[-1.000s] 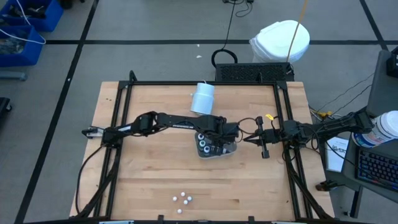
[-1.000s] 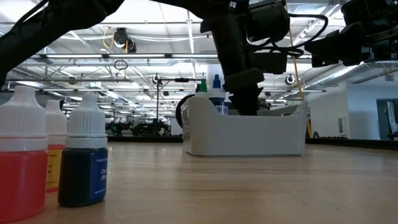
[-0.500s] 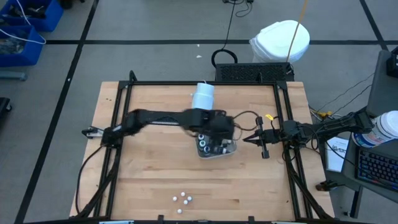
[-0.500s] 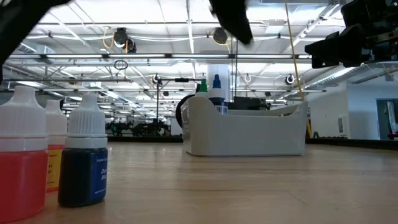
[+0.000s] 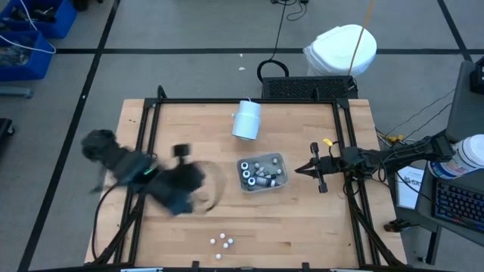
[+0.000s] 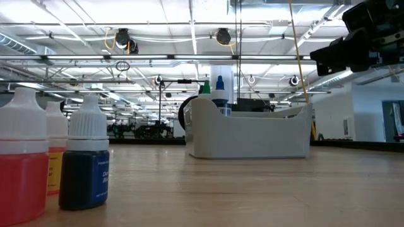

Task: Pick & Place food coloring
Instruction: Put the small blue food coloring bottle into the gray bin

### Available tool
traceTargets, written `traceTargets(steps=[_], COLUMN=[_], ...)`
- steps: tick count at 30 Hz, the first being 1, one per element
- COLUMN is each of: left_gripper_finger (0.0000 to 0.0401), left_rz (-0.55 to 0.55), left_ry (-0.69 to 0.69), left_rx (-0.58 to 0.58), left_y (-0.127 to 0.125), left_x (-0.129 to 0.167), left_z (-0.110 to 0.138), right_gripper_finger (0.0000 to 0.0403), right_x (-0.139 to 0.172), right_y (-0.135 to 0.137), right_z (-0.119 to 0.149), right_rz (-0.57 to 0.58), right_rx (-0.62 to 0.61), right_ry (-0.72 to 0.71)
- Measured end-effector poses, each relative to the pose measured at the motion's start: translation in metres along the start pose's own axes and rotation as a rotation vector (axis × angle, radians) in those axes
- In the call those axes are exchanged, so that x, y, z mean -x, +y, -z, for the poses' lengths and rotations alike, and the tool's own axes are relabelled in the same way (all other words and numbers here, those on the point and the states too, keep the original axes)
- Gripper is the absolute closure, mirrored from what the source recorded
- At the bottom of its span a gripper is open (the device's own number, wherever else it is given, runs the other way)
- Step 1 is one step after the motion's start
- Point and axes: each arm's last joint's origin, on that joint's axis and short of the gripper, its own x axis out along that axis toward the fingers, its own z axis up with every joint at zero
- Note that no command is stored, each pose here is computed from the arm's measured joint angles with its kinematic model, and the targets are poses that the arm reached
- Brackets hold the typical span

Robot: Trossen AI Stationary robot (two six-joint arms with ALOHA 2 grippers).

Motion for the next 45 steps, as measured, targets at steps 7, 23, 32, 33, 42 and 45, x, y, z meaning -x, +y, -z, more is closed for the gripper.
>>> traceTargets(steps=[7,23,32,33,42,45], left_gripper_finger=[0.0395,0.0389,0.0391,0.0395,0.0367,0.0361], left_rz=[-0.048,0.075,-0.01,-0.013,-0.018,0.024], left_ry=[-0.202,-0.35,-0.482,-0.473,-0.416,-0.401], left_rx=[0.12,0.052,-0.017,-0.011,0.016,0.003], left_y=[-0.041,-0.044,-0.04,-0.039,-0.036,-0.037], left_x=[-0.005,-0.136,-0.15,-0.153,-0.165,-0.166], left_z=[0.106,0.209,0.219,0.222,0.243,0.244], right_gripper_finger=[0.0403,0.0403,0.0403,0.0403,0.0333,0.0286], right_x=[-0.003,-0.025,-0.127,-0.142,-0.249,-0.267], right_y=[0.0,0.002,0.034,0.042,0.11,0.127], right_z=[-0.003,-0.022,-0.076,-0.076,-0.079,-0.076], right_rz=[0.003,-0.034,-0.172,-0.189,-0.362,-0.397], right_rx=[-0.006,0.036,-0.08,-0.057,0.164,0.217], right_ry=[-0.035,-0.133,0.355,0.427,0.577,0.544])
